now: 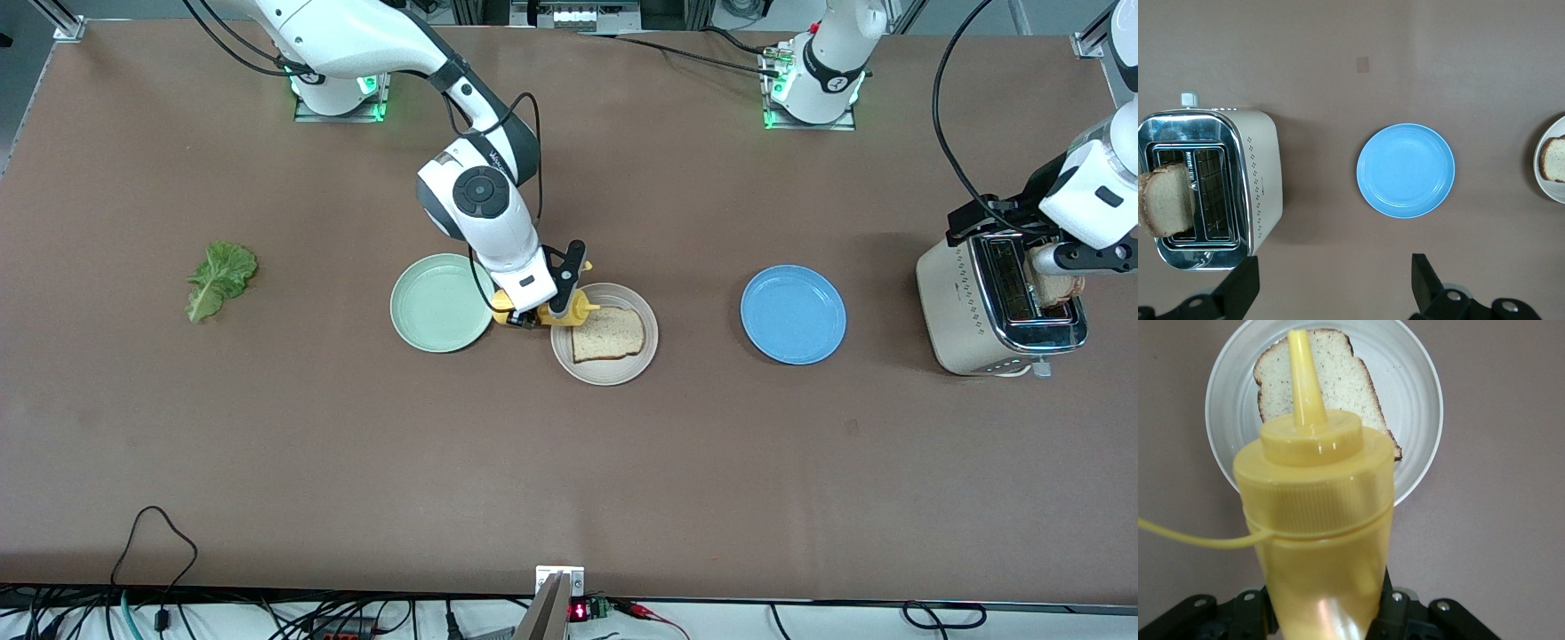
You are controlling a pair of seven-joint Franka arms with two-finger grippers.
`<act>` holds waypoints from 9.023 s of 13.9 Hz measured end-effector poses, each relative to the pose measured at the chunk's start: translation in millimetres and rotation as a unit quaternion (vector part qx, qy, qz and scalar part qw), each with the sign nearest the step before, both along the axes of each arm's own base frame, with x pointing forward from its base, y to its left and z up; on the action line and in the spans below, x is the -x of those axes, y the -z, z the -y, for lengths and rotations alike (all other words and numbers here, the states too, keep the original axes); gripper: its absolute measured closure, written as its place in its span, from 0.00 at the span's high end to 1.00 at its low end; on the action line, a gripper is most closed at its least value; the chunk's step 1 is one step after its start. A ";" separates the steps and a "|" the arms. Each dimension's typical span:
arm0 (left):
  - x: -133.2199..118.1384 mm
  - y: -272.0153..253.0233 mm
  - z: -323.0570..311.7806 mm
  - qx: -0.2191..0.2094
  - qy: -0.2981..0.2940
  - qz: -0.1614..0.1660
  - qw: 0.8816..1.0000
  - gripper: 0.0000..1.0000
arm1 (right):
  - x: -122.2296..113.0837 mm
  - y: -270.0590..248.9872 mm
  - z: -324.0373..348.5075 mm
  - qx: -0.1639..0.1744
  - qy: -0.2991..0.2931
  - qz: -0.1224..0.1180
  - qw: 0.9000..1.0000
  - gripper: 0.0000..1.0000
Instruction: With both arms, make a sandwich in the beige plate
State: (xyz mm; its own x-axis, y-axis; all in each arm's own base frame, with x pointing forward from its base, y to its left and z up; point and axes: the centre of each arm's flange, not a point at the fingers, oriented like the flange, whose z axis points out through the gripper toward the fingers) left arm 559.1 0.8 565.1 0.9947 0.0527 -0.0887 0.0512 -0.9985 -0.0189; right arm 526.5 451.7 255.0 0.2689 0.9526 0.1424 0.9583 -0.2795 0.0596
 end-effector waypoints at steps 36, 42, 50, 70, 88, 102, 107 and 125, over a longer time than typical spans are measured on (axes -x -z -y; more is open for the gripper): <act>1.5 -0.5 4.6 0.000 0.004 -0.003 1.000 1.00 | -39.4 49.1 490.4 -0.409 -0.157 0.012 0.899 0.51; -0.4 -1.8 6.8 0.000 0.004 0.006 1.000 1.00 | -23.9 97.5 501.6 -0.451 -0.163 0.023 0.878 0.51; -1.3 -5.4 6.8 0.000 0.001 0.015 1.000 1.00 | -22.2 101.6 518.4 -0.456 -0.149 0.032 0.877 0.75; 5.5 -16.4 1.2 -0.001 -0.008 0.002 1.000 1.00 | -20.1 28.6 685.3 -0.367 -0.032 -0.013 0.929 1.00; 5.5 -16.6 1.6 -0.001 -0.008 0.002 1.000 1.00 | -78.2 -82.0 630.2 -0.010 0.565 -0.172 0.807 1.00; 5.5 -15.3 -0.7 -0.001 -0.010 -0.001 1.000 1.00 | -53.6 34.2 612.5 0.099 0.684 -0.157 0.706 1.00; 5.4 -15.0 -0.9 -0.001 -0.010 -0.001 1.000 1.00 | -49.3 48.7 621.0 0.104 0.685 -0.160 0.704 0.87; 5.3 -14.6 -6.7 -0.001 -0.015 -0.002 1.000 1.00 | -51.1 36.0 636.9 0.104 0.620 -0.135 0.766 0.03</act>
State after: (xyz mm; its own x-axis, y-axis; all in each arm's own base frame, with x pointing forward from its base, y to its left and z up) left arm 553.8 7.5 579.7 0.9923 0.0835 -0.0920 0.0819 -0.9964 -0.0207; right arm 577.6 -185.2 219.0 0.9781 -0.0644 -0.1979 -0.0509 -0.9961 0.0724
